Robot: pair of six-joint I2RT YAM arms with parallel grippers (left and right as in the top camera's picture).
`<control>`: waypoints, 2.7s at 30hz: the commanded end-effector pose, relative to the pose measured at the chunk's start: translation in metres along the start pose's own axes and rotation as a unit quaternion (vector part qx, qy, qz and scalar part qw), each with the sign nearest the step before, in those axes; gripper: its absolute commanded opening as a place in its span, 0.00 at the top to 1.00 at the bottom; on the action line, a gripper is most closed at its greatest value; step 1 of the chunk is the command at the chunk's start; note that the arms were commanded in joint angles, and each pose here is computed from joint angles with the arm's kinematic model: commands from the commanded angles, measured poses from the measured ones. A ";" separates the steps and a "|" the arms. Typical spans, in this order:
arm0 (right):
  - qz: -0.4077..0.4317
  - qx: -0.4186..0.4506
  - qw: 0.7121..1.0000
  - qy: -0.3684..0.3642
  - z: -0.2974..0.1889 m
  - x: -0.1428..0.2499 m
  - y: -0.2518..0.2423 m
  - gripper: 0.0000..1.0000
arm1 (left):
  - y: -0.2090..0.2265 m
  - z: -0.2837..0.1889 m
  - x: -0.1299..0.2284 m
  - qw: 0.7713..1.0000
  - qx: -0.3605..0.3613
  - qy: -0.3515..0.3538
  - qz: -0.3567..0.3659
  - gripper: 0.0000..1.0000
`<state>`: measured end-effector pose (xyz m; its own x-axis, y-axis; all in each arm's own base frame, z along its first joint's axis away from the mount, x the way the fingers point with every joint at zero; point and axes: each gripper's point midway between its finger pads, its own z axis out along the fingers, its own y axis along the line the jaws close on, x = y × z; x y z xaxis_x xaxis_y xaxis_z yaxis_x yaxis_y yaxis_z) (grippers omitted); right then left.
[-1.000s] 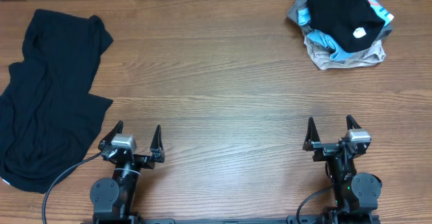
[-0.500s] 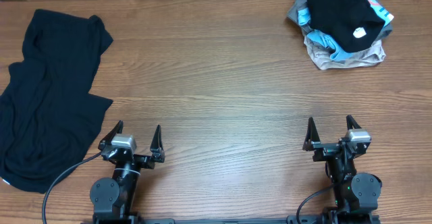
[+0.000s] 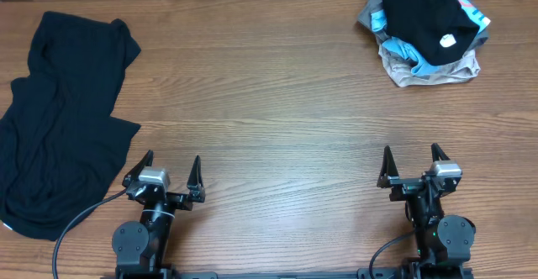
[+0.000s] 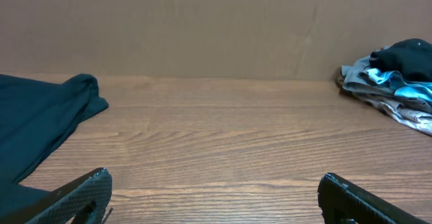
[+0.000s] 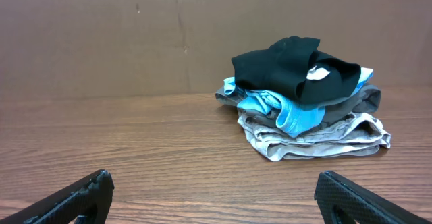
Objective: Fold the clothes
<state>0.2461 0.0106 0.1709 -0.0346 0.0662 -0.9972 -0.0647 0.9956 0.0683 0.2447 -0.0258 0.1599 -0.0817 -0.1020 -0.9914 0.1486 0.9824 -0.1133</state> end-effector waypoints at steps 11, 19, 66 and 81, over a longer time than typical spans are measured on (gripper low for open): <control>0.000 0.004 1.000 -0.004 0.000 0.000 -0.001 0.00 | -0.001 0.000 -0.001 1.000 0.002 -0.004 -0.004 0.00; 0.000 0.006 1.000 -0.006 0.000 -0.001 -0.002 0.00 | 0.000 0.000 -0.001 1.000 0.002 -0.005 -0.004 0.00; 0.233 -0.345 0.826 0.381 0.108 -0.047 0.122 0.00 | 0.031 0.076 0.009 0.891 -0.059 0.451 -0.011 0.01; 0.230 -0.325 0.814 0.422 0.118 -0.011 0.129 0.07 | 0.112 0.084 0.086 0.822 -0.208 0.529 -0.029 0.09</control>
<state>0.3534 0.1383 0.1793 -0.8748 0.1001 -0.4740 -0.3231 0.6085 0.7248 0.3319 0.0401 0.0554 -0.9359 -0.1120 -0.3338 -0.1353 0.9897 0.0473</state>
